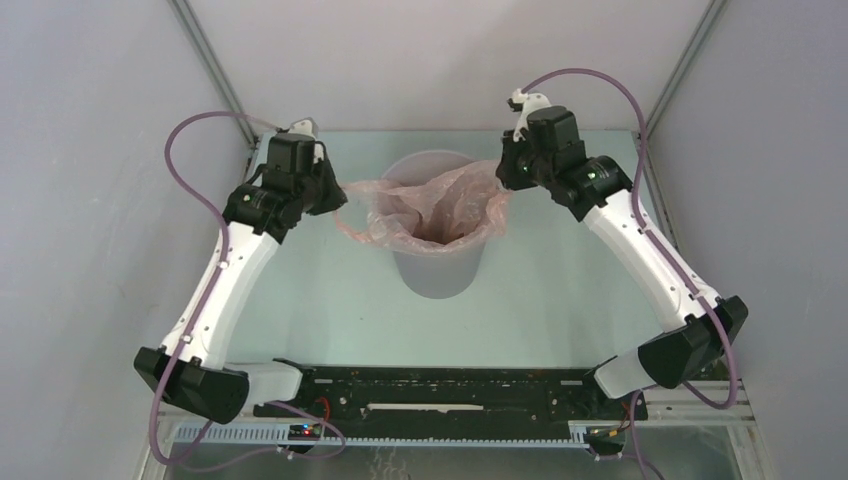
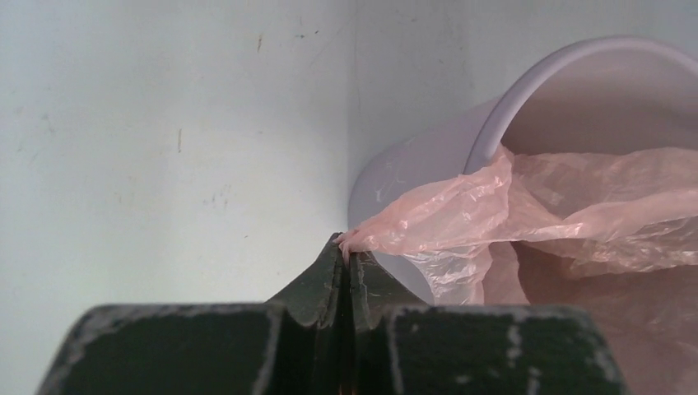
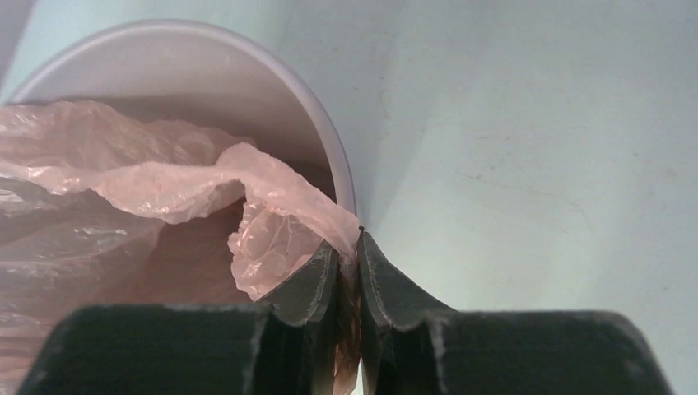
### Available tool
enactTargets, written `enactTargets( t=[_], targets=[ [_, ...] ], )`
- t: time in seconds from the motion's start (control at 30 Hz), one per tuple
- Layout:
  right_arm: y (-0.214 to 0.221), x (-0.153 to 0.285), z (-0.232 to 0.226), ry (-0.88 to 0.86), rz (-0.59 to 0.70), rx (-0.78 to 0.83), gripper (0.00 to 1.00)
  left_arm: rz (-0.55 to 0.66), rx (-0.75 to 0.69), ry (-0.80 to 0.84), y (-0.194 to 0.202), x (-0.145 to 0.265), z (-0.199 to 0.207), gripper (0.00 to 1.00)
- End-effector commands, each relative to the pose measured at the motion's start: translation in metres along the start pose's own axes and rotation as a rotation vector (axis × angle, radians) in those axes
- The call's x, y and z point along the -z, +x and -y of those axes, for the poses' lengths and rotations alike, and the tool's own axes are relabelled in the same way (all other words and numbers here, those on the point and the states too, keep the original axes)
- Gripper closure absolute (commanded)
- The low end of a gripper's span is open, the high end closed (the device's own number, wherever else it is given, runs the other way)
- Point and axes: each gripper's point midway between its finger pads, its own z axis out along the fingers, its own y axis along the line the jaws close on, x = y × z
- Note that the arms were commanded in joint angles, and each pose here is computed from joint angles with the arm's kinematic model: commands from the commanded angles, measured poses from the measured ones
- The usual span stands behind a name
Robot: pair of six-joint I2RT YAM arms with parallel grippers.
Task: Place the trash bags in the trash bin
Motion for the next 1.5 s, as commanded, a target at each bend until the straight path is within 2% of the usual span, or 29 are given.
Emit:
enactTargets(
  t=[0.0, 0.17, 0.43, 0.5, 0.63, 0.7, 0.8, 0.93, 1.07, 1.3, 1.4, 1.47],
  targets=[
    [-0.026, -0.004, -0.016, -0.179, 0.064, -0.112, 0.82, 0.037, 0.096, 0.085, -0.015, -0.009, 0.008, 0.94],
    [-0.028, -0.02, -0.013, -0.292, 0.014, -0.198, 0.81, 0.039, 0.168, 0.119, -0.022, -0.021, 0.002, 0.96],
    [-0.026, -0.048, 0.001, -0.297, -0.057, -0.232, 0.78, -0.016, 0.224, 0.132, -0.015, -0.051, -0.005, 0.97],
    [-0.026, -0.047, 0.007, -0.27, -0.066, -0.229, 0.72, -0.04, 0.233, 0.134, -0.01, -0.058, -0.006, 0.98],
    [-0.022, -0.032, 0.016, -0.206, -0.122, -0.247, 0.48, -0.078, 0.246, 0.161, 0.002, -0.062, -0.003, 0.98],
    [-0.023, -0.014, 0.013, -0.204, -0.15, -0.264, 0.4, -0.087, 0.251, 0.171, 0.007, -0.061, -0.002, 0.97],
    [-0.027, 0.018, 0.001, -0.215, -0.147, -0.256, 0.32, -0.095, 0.263, 0.193, 0.013, -0.058, 0.001, 0.97],
    [-0.026, 0.056, -0.011, -0.179, -0.124, -0.245, 0.28, -0.106, 0.283, 0.218, 0.018, -0.057, 0.004, 0.96],
    [-0.01, 0.073, -0.023, -0.147, -0.165, -0.309, 0.2, -0.119, 0.285, 0.23, 0.021, -0.057, 0.006, 0.96],
    [0.001, 0.077, -0.061, -0.19, -0.152, -0.254, 0.21, -0.115, 0.286, 0.241, 0.019, -0.054, 0.008, 0.94],
    [0.007, 0.068, -0.044, -0.089, -0.145, -0.225, 0.35, -0.123, 0.297, 0.243, 0.022, -0.054, 0.008, 0.94],
    [0.014, 0.063, -0.037, -0.103, -0.158, -0.254, 0.49, -0.126, 0.305, 0.246, 0.024, -0.054, 0.008, 0.94]
  ],
)
